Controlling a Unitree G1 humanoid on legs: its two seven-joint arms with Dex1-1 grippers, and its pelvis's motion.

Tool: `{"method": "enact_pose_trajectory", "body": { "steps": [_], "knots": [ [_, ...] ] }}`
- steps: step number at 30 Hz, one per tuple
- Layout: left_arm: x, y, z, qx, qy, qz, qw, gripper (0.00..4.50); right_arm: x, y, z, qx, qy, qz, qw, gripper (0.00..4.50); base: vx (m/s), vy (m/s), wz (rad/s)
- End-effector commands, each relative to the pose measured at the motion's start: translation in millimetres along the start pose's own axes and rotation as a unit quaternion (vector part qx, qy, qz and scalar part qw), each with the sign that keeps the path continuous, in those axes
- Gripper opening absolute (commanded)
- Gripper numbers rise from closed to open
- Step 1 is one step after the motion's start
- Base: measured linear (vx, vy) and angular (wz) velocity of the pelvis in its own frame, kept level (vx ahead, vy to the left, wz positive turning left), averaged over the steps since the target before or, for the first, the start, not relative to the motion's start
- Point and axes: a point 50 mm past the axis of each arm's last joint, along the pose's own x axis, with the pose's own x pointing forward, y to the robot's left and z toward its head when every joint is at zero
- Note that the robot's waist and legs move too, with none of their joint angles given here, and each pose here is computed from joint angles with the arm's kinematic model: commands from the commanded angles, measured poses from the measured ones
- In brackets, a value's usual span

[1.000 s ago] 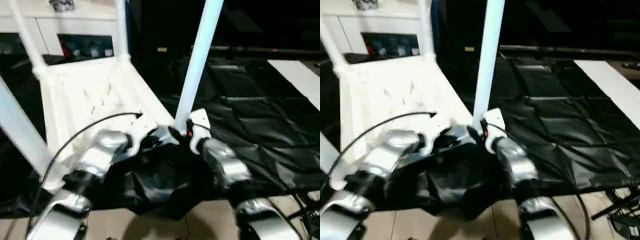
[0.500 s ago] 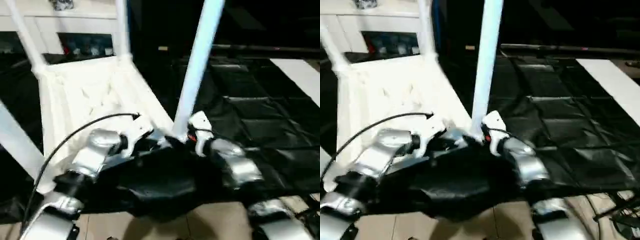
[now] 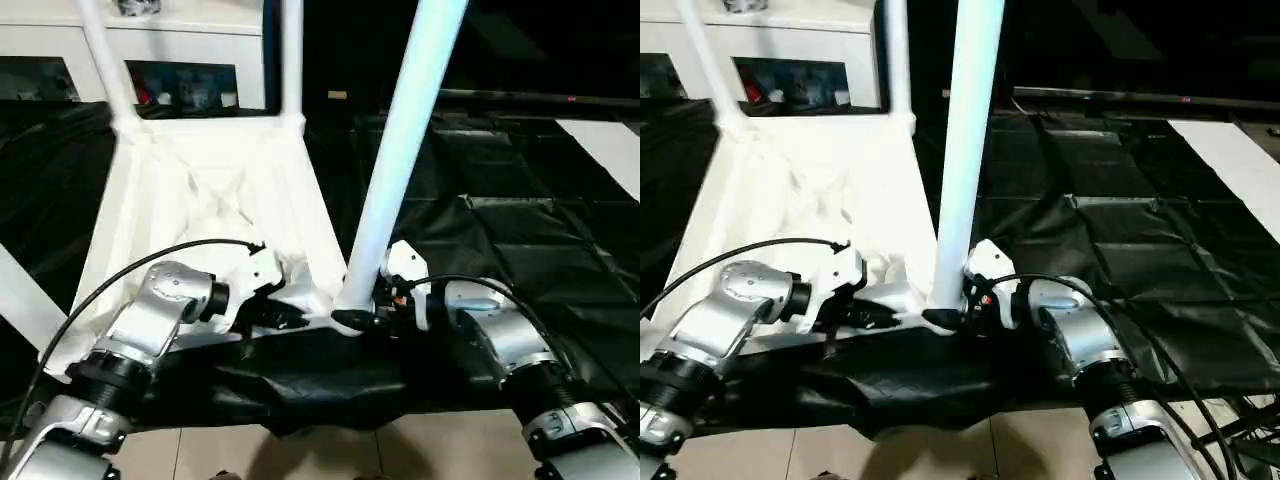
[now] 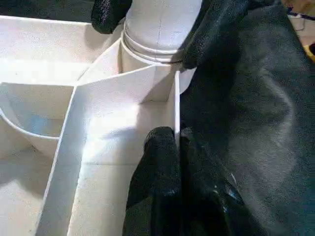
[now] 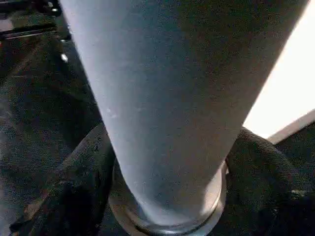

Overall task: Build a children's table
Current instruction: Rotate leg to tighten

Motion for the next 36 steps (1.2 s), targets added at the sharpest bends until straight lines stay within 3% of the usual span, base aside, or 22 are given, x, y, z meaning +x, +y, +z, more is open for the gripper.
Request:
{"method": "enact_pose_trajectory", "body": {
  "steps": [1, 6, 17, 18, 24, 26, 28, 32, 34, 36],
  "knots": [
    [9, -10.1, 3.6, 0.008, -0.008, -0.055, 0.998, 0.00, -1.1, 1.1, 2.4, -0.004, -0.003, 0.007, 1.000, 3.14, 0.000, 0.000, 0.00],
    [6, -12.3, 1.1, 0.006, -0.004, -0.063, 0.998, 0.00, -1.3, 4.9, 1.2, -0.002, -0.004, 0.026, 1.000, 2.75, 0.000, 0.000, 0.00],
    [14, -7.0, 5.4, 0.003, -0.014, -0.025, 1.000, 0.00, 7.2, 6.9, -2.7, 0.021, -0.015, -0.004, 1.000, 2.63, 0.000, 0.000, 0.00],
    [26, 3.4, 10.4, -0.003, -0.017, 0.036, 0.999, 0.00, 20.6, -3.4, -5.2, 0.040, -0.014, -0.109, 0.993, 2.63, 0.000, 0.000, 0.00],
    [46, 12.4, 23.4, -0.018, -0.029, 0.096, 0.995, 0.00, 41.7, -9.7, -1.9, 0.071, -0.024, -0.207, 0.976, 2.62, -0.018, 0.001, -0.01],
    [60, 15.3, 34.3, -0.027, -0.039, 0.127, 0.991, 0.00, 58.5, -10.7, 4.1, 0.113, -0.037, -0.259, 0.959, 2.61, 0.000, 0.000, 0.00],
    [68, 14.8, 40.1, -0.030, -0.044, 0.138, 0.989, 0.00, 69.2, -8.1, 8.1, 0.137, -0.045, -0.270, 0.952, 2.61, 0.000, 0.000, 0.00],
    [77, 10.5, 46.1, -0.026, -0.052, 0.128, 0.990, 0.00, 84.6, 0.4, 18.0, 0.135, -0.068, -0.248, 0.957, 2.61, 0.000, 0.000, 0.00],
    [77, 9.1, 44.9, -0.023, -0.053, 0.120, 0.991, 0.00, 86.1, 3.3, 21.6, 0.148, -0.092, -0.224, 0.959, 3.17, 0.000, 0.000, 0.00],
    [75, 8.5, 43.8, -0.019, -0.054, 0.114, 0.992, 0.00, 84.2, 3.0, 21.7, 0.151, -0.096, -0.218, 0.959, 3.34, 0.000, 0.000, 0.00]
  ]
}}
